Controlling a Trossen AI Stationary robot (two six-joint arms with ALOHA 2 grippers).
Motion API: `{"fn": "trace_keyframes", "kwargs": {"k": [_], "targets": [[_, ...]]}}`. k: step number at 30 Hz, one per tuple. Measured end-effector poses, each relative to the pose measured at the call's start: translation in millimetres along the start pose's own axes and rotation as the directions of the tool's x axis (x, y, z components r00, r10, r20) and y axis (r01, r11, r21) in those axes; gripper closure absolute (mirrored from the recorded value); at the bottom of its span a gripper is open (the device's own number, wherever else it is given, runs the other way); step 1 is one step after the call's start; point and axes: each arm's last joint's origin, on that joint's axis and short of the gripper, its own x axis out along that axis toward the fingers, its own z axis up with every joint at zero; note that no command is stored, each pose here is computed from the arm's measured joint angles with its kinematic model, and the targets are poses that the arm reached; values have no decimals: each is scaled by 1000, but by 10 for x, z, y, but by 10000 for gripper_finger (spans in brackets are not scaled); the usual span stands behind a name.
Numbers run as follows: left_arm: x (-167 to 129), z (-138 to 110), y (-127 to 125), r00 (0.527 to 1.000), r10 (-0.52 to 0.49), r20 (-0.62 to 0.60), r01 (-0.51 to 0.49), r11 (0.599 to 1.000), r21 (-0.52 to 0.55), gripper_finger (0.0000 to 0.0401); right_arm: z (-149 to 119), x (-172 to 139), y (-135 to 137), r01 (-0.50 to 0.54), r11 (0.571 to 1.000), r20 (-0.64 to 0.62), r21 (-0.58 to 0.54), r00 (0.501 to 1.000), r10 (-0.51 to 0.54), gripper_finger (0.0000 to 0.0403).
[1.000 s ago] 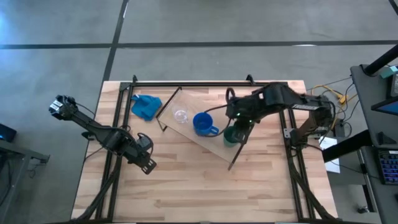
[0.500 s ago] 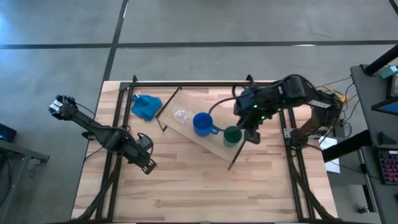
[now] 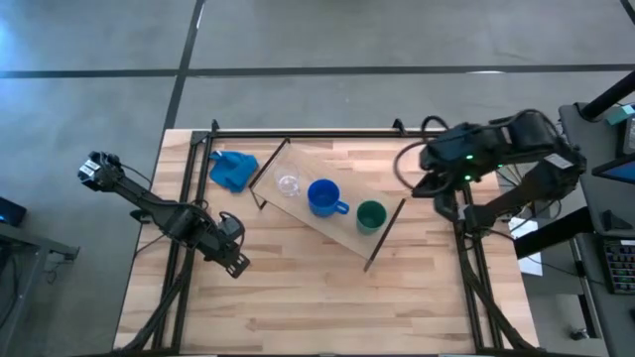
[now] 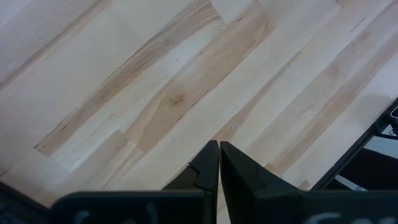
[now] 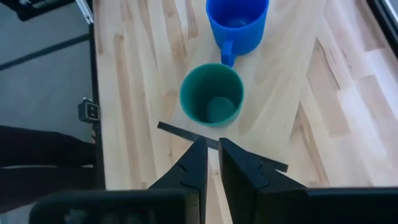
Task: Stack small to large cups/mugs on shelf
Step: Return to Home Position
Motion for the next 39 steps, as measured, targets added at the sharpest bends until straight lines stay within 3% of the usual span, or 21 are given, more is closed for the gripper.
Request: {"fn": "trace_keyframes", "kwargs": {"k": [10, 12, 16, 21, 27, 32, 36, 39], "targets": [[6, 2, 2, 1000, 0, 4, 0, 1000, -1, 401, -213, -377, -55, -40, 999, 114, -9, 993, 40, 367], [0, 4, -4, 1000, -3, 5, 3, 1000, -2, 401, -237, -415, -63, -29, 996, 129, -85, 991, 40, 367], [-53, 23, -65, 998, -51, 29, 51, 999, -5, 401, -269, -436, -83, 8, 989, 149, -148, 989, 14, 367], [-260, 85, -162, 978, -143, 155, 136, 989, 56, 401, -407, -378, -151, 63, 991, 132, -115, 990, -47, 367], [-736, 171, -131, 879, -256, 403, 171, 957, 235, 401, -664, -254, -252, 34, 999, 232, -41, 972, -24, 367], [-1038, 179, -6, 785, -391, 481, 205, 896, 393, 401, -1020, -139, -382, -21, 999, 301, 38, 954, 9, 367], [-1167, 180, 81, 696, -474, 539, 164, 836, 524, 401, -1239, 24, -452, -129, 991, 417, 18, 902, 110, 367], [-1246, 184, 161, 634, -493, 596, 110, 820, 561, 401, -1384, 178, -496, -202, 979, 491, -37, 849, 194, 367]]}}
